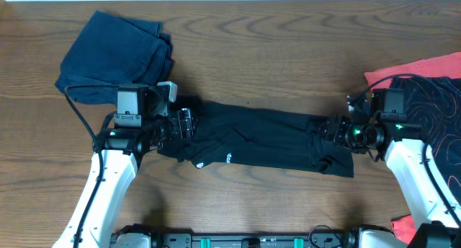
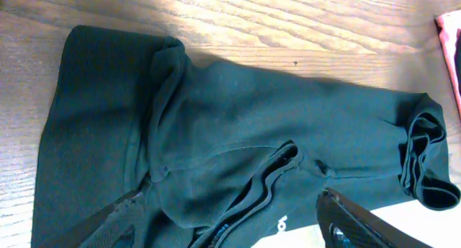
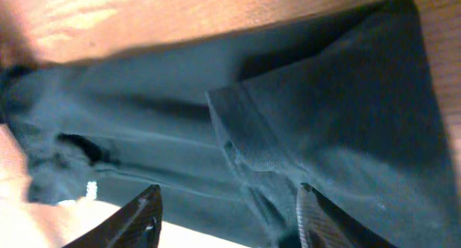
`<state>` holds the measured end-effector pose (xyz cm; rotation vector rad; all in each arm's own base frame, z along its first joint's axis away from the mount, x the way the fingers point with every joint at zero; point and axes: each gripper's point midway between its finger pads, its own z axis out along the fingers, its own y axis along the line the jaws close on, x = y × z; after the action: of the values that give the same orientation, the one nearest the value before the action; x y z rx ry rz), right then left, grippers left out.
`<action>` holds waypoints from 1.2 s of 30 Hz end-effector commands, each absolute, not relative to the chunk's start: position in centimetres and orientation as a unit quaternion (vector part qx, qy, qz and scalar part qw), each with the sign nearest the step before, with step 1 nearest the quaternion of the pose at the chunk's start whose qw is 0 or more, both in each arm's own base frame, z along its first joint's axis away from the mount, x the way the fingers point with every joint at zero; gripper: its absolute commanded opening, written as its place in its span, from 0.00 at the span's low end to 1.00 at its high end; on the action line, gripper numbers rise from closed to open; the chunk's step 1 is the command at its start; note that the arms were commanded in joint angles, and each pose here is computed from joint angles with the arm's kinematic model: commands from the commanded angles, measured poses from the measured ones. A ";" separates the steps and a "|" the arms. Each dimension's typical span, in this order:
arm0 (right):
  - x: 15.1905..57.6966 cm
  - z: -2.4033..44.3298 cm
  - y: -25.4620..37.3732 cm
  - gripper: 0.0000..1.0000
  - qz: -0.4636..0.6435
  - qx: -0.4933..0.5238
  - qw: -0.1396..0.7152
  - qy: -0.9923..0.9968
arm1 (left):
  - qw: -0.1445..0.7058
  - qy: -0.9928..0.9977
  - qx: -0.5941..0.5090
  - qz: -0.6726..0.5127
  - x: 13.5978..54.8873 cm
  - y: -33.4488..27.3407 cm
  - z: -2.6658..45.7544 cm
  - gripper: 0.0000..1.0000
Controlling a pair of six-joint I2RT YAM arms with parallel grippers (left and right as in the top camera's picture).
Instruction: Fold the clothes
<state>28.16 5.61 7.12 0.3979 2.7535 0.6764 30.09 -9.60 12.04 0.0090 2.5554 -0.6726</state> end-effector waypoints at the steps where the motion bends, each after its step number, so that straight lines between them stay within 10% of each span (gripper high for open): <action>1: 28.0 5.6 6.0 0.60 0.190 0.117 0.134 0.966 | 0.259 0.934 0.017 -0.246 30.5 -9.6 12.8 0.77; 6: 28.5 2.8 6.6 0.56 0.146 0.145 0.118 0.971 | 0.254 0.935 0.016 -0.246 30.3 -9.6 12.6 0.77; 13: 29.8 1.4 7.4 0.01 0.152 0.177 0.120 0.965 | 0.252 0.936 0.015 -0.246 30.2 -9.6 12.6 0.77; 30: 32.7 6.4 6.6 0.02 0.199 0.244 0.203 0.927 | 0.252 0.936 0.016 -0.246 30.2 -9.6 12.6 0.77; 32: 33.0 6.2 6.6 0.40 0.200 0.240 0.204 0.928 | 0.252 0.936 0.015 -0.246 30.2 -9.6 12.6 0.77; 36: 32.3 6.6 5.6 0.57 0.186 0.220 0.204 0.935 | 0.248 0.937 0.015 -0.246 30.1 -9.6 12.5 0.77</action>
<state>32.12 6.67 5.92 0.6396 2.6218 0.5419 29.87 -9.59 11.90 0.0139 2.5655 -0.6715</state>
